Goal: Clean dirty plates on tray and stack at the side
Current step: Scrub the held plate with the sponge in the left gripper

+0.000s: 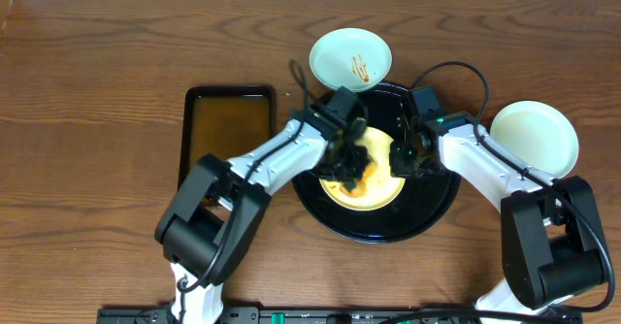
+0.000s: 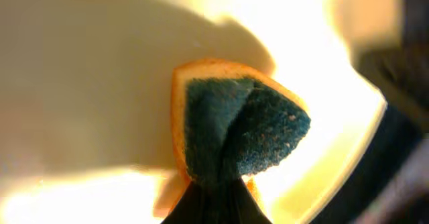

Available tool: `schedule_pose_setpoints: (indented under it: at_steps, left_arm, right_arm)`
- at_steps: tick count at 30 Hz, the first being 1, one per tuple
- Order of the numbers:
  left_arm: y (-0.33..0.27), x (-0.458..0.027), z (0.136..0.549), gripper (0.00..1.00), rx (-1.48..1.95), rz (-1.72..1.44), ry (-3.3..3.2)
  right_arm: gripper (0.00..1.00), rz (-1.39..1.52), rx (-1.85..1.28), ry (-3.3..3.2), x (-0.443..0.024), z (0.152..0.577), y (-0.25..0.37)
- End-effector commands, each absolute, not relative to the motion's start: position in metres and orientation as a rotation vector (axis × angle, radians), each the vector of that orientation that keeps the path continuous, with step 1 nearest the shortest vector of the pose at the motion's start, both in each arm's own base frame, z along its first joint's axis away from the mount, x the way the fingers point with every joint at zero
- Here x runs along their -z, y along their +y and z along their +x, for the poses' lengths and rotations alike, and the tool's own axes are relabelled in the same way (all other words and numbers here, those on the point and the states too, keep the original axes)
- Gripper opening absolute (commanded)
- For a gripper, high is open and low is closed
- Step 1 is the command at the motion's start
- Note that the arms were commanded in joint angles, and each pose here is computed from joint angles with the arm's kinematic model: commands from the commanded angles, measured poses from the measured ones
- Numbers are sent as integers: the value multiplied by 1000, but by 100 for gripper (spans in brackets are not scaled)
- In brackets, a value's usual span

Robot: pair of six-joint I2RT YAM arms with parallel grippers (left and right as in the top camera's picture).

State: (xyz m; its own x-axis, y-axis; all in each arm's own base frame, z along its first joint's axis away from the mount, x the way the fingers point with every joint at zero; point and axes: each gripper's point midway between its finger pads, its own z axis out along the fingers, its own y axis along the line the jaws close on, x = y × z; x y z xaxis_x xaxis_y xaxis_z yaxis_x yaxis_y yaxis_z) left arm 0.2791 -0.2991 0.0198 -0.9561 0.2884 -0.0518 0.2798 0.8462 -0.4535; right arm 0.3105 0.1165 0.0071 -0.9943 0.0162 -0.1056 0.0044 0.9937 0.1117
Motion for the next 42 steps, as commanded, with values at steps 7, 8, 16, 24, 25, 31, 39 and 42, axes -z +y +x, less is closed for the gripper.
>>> schedule_pose_setpoints:
  at_steps: [7, 8, 16, 24, 25, 31, 39, 42]
  left_arm:
    - [-309, -17, 267, 8, -753, -920, -2948]
    - [-310, -17, 266, 8, -753, -924, -2946]
    - [-323, -20, 269, 8, -790, -821, -2989]
    - [-337, -27, 285, 8, -871, -175, -3035]
    - [-337, -28, 285, 8, -870, -67, -3021]
    - [-342, -26, 278, 7, -817, 380, -2921]
    - [-350, -10, 282, 8, -685, 596, -3063]
    - [-350, 2, 280, 8, -655, 611, -3056]
  right_arm:
    - [1, 12, -134, 3049, -3, 306, 115]
    - [1, 12, -134, 3049, -3, 306, 115]
    - [1, 289, 33, 3029, -2, 307, 88]
    - [1, 572, -138, 3039, -2, 305, 95]
    - [1, 588, -140, 3038, -2, 304, 96]
    - [1, 593, -146, 3029, -2, 306, 99]
    - [1, 593, -143, 3035, -2, 304, 99]
    - [1, 593, -144, 3034, -2, 305, 99]
